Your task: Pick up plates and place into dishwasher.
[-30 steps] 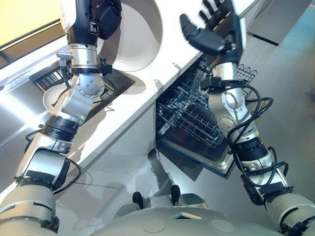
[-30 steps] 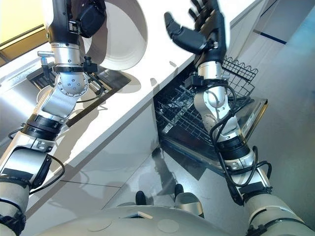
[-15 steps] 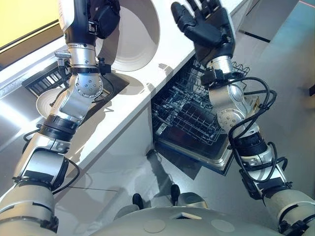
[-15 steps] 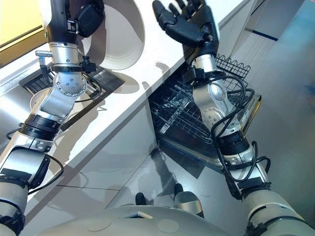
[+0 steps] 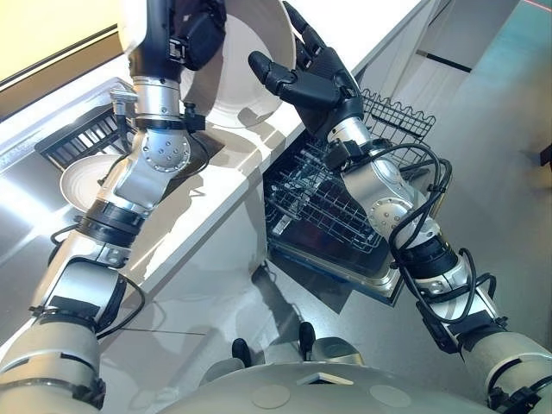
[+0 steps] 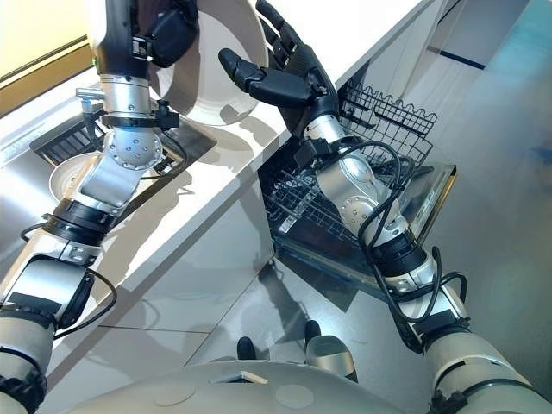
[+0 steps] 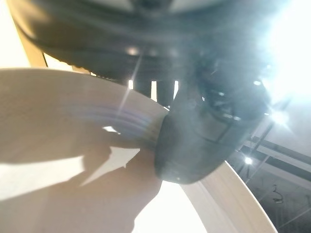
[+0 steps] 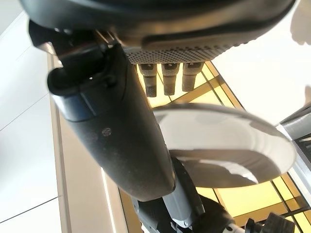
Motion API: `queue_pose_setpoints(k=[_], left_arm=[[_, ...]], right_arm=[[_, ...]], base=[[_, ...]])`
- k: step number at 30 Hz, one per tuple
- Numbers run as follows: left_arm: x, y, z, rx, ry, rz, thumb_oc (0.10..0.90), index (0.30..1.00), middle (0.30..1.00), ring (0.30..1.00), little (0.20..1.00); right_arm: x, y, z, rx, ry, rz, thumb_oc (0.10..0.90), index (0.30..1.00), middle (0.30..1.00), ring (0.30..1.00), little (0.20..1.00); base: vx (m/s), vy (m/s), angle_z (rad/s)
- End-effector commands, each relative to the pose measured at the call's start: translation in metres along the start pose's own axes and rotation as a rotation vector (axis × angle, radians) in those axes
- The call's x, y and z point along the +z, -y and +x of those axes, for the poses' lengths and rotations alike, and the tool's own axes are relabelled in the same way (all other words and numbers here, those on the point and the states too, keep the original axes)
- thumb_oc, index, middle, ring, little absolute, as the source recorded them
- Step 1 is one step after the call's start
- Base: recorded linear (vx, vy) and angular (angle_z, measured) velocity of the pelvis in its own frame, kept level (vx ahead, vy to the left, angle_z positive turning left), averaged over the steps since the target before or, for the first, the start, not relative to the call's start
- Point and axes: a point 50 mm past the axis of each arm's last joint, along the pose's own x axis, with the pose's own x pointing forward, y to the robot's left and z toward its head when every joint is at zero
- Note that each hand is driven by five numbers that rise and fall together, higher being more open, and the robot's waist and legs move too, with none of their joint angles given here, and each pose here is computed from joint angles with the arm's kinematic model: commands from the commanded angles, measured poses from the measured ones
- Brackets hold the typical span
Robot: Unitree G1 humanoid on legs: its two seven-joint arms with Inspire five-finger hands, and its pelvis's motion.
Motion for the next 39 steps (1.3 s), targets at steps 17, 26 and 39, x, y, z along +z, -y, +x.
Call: queue_pose_setpoints(k=[17, 26, 39], left_arm=[[0.086, -0.017, 0.033, 0.028, 0.327, -0.31, 0.1, 0.3, 0.3, 0.3, 0.2], [0.05, -0.045, 0.048, 0.056, 0.073, -0.279, 0.8, 0.9, 0.9, 0.9, 0.9], [0.017, -0.128, 0.054, 0.187, -0.045, -0.086, 0.8, 0.9, 0.9, 0.9, 0.9]], right_arm=[[0.038, -0.015, 0.006, -0.001, 0.207, 0.174, 0.1, 0.3, 0.3, 0.3, 0.2], [0.068, -0.002, 0.001, -0.135, 0.45, -0.183, 0.1, 0.3, 0.3, 0.3, 0.2], [0.163, 0.07, -0.031, -0.583, 0.747, -1.24, 0.1, 0.3, 0.3, 0.3, 0.2]], base=[[0.0, -0.001, 0.01], [0.02, -0.01, 0.05], [0.01, -0.008, 0.05]])
